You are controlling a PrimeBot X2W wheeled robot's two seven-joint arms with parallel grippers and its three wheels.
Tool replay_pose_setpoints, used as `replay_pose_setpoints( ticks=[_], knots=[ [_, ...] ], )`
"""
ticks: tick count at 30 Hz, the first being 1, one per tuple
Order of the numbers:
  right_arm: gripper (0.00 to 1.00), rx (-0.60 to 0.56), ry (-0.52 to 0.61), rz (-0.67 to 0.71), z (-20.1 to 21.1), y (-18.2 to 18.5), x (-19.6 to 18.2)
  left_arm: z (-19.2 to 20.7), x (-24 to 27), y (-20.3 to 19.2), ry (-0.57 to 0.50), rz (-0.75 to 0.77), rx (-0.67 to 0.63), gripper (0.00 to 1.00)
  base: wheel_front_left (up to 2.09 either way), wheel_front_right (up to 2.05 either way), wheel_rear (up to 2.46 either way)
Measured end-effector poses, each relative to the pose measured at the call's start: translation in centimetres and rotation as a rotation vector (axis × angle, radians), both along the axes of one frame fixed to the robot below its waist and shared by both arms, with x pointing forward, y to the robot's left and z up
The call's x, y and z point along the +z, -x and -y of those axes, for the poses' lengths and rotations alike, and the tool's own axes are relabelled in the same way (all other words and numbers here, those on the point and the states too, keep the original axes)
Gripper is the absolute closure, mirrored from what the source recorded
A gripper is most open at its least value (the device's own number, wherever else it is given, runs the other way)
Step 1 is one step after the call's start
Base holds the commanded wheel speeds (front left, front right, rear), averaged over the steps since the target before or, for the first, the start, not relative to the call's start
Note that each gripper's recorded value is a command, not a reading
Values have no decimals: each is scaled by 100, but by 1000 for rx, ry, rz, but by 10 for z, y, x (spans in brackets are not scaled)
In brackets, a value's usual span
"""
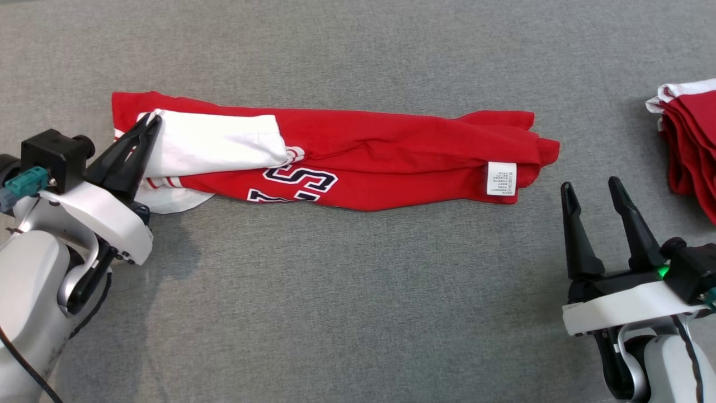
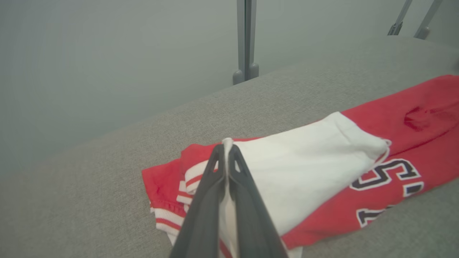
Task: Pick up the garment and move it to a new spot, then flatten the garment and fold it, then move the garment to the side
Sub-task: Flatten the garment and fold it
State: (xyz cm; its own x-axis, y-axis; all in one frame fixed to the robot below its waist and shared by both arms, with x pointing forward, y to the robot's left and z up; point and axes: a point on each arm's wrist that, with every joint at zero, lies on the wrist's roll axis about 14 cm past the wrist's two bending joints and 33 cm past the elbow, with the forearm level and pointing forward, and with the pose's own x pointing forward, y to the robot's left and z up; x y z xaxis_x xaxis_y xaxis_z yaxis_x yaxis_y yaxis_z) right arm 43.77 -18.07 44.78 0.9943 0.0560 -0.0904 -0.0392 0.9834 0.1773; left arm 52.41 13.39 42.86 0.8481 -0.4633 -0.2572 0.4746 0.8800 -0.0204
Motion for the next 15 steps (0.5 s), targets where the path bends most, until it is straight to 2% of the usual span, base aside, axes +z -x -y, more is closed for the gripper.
replay_pose_setpoints(
  ticks=[10,15],
  knots=[
    [0,114,28,-138,-34,-5,-36,-4,7,11,14,13,20,100,0,0,0],
    [0,147,21,-134,-47,-23,-41,-8,4,12,11,8,31,100,0,0,0]
  ],
)
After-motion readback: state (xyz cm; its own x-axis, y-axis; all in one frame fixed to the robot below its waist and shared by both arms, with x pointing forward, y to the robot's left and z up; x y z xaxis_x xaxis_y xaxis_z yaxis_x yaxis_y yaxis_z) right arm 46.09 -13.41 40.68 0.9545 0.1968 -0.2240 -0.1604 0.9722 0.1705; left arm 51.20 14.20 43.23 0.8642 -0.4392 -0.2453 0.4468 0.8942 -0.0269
